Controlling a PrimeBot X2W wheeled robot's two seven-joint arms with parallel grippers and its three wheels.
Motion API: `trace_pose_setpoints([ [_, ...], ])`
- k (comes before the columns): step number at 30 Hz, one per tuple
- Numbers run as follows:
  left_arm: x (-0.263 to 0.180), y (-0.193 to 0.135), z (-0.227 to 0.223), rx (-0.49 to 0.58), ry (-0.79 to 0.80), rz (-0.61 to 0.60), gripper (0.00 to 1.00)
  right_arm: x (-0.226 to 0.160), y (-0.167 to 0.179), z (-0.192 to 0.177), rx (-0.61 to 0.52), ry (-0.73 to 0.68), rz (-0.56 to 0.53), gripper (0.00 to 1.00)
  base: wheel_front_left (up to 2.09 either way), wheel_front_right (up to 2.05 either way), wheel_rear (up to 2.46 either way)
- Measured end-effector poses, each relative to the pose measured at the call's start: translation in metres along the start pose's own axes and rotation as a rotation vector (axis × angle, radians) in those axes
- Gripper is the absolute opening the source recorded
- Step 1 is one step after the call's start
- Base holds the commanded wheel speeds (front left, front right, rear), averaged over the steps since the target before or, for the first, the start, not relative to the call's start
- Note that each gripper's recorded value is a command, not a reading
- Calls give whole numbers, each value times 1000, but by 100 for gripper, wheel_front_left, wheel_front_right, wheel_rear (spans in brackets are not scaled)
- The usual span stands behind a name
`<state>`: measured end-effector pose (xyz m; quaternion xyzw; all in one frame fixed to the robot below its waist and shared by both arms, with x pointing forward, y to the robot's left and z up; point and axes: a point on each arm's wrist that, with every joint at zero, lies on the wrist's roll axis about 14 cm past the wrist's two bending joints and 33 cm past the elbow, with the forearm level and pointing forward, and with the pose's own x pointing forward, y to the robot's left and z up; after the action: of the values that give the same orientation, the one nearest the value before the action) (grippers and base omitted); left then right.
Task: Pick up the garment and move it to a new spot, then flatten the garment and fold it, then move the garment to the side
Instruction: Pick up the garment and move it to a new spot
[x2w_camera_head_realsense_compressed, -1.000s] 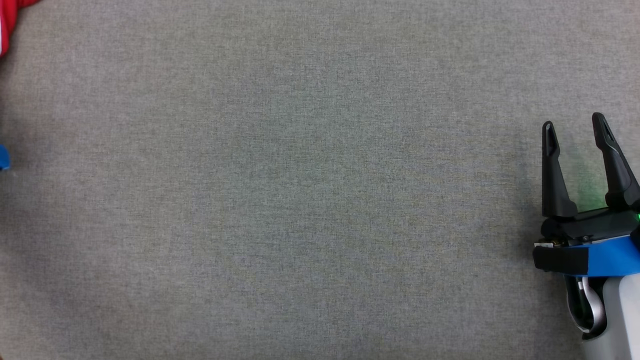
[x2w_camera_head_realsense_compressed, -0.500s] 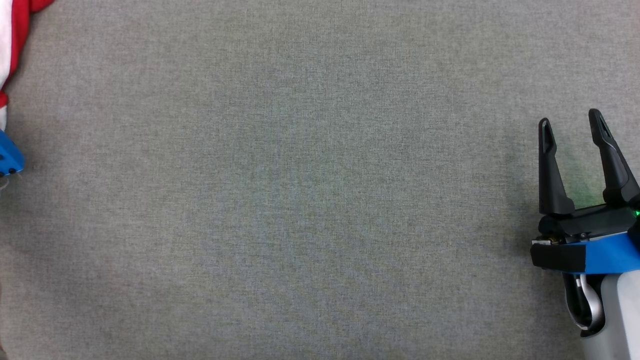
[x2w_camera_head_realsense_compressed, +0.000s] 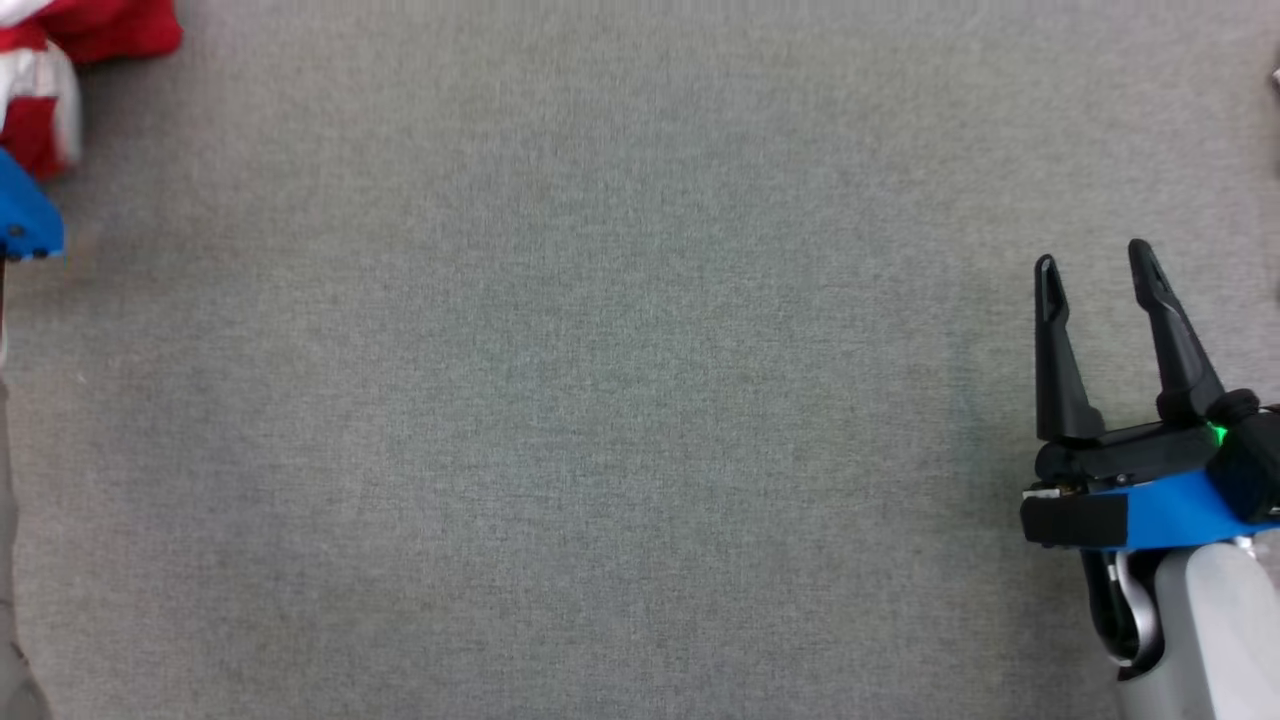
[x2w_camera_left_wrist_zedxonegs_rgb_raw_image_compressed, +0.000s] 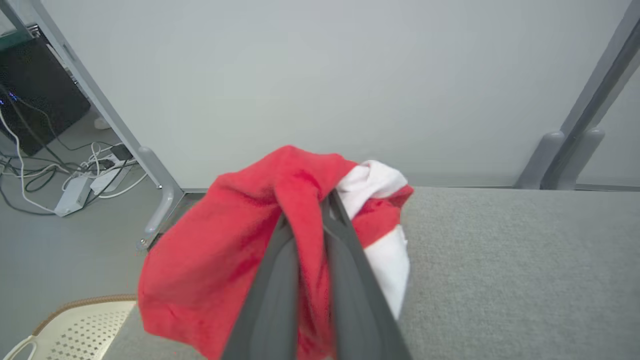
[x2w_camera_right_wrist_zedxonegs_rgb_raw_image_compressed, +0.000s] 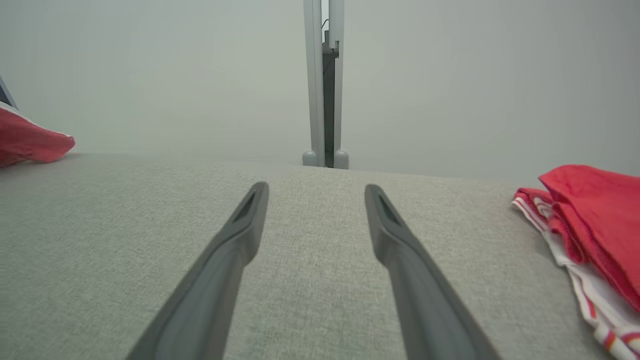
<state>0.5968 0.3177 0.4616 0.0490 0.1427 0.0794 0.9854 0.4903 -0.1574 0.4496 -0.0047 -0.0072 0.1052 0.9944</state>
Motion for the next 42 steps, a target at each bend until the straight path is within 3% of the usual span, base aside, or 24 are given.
trace_pose_setpoints([
  [9,-26,-59,141,64,-376,-141,0,-21,1,37,31,-66,-41,100,0,0,0],
  [18,-80,-196,231,77,-630,-439,0,-59,-20,62,51,-107,-143,100,0,0,0],
  [23,-123,-268,263,30,-731,-623,0,-84,-38,71,51,-121,-218,100,0,0,0],
  [32,-168,-354,227,-14,-678,-862,0,-121,-65,80,40,-132,-329,100,0,0,0],
  [42,-175,-363,102,-36,-390,-908,0,-122,-65,81,47,-139,-333,100,0,0,0],
])
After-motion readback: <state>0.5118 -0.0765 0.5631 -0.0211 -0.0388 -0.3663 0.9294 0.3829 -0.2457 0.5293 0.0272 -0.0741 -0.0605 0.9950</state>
